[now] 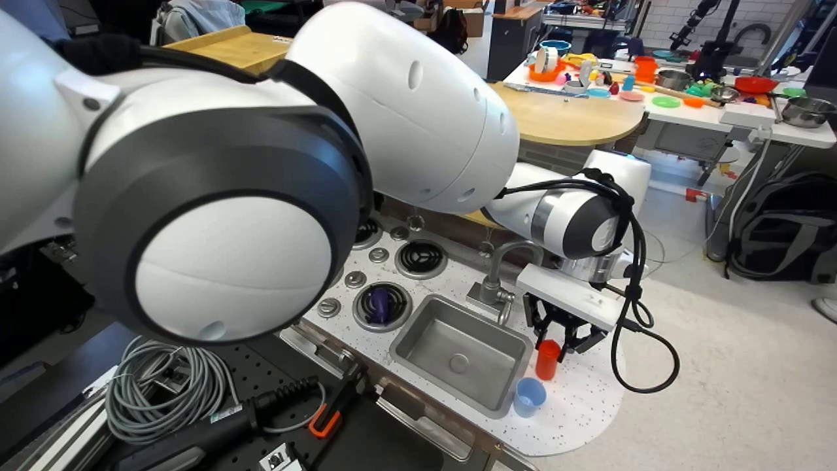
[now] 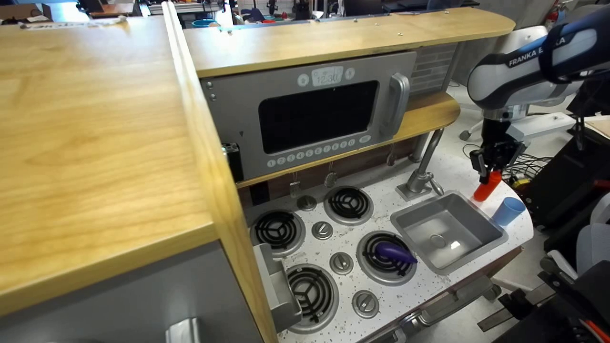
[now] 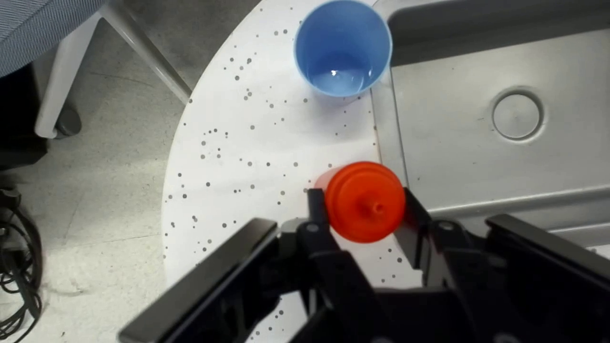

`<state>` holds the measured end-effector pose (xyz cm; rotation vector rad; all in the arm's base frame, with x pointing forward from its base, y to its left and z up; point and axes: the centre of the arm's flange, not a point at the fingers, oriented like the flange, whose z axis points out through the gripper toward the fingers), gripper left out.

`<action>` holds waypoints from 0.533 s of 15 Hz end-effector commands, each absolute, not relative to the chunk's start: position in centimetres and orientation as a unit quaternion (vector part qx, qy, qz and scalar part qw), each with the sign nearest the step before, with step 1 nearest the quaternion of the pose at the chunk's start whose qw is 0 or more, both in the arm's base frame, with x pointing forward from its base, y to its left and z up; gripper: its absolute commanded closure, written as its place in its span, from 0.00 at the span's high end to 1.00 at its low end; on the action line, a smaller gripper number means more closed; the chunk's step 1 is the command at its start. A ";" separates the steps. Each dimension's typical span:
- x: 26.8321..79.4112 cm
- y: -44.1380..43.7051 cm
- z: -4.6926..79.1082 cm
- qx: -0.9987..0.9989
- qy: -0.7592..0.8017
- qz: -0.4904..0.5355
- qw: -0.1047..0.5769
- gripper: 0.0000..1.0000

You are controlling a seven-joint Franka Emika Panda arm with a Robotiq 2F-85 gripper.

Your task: Put the red sauce bottle in the sink

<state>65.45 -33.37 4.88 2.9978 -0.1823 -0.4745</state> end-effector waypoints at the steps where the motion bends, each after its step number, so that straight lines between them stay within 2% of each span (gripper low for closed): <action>1: 66.8 -33.4 6.3 0.986 -0.065 -0.154 0.021 0.13; 8: 65.1 -27.9 6.5 0.986 -0.006 -0.162 -0.044 0.13</action>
